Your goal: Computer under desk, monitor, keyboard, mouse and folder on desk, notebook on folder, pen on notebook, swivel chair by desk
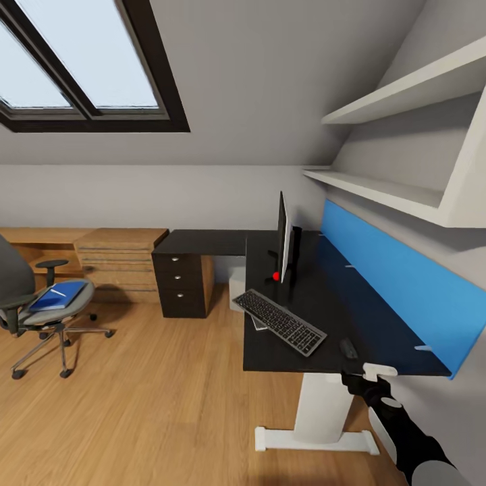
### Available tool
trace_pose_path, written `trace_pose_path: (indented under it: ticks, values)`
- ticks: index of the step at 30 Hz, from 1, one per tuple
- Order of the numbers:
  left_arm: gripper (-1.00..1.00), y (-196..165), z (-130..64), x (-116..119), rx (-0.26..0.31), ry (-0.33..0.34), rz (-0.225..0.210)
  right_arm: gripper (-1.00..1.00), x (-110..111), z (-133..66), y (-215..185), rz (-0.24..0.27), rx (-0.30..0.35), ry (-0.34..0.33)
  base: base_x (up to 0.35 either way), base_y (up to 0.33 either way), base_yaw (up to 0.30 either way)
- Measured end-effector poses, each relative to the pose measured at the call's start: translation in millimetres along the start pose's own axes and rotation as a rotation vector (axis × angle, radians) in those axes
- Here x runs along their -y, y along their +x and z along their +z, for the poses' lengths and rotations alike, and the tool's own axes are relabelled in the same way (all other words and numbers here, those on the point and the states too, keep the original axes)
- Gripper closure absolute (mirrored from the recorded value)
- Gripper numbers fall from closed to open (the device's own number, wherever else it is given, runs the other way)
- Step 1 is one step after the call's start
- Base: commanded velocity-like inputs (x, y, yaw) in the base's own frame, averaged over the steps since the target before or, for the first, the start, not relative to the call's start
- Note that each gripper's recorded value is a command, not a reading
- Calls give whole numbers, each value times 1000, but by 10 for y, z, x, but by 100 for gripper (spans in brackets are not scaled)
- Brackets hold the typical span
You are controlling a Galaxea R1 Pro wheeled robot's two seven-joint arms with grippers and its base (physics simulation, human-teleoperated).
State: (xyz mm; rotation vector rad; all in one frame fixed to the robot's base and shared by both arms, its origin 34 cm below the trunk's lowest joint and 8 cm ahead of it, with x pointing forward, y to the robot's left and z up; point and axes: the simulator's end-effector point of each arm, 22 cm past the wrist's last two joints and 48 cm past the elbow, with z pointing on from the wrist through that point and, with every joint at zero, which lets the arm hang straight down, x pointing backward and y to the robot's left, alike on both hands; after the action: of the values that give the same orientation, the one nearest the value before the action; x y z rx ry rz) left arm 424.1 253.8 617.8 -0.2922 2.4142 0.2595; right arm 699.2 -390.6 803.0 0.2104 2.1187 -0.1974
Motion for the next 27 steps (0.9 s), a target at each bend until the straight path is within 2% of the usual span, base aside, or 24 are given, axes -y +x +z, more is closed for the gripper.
trace_pose_path:
  ticks: [9,20,27]
  values:
    - [-100,-23,-5,11,11,2,-3,-100,13,-1,27,-1,-1,2,213,-32,0]
    - [-100,-32,-2,6,15,1,-4,-100,89,21,188,-7,-26,14,62,-9,0]
    - [-100,-35,-6,11,16,2,-5,-100,107,25,198,-8,-27,17,206,-1,0]
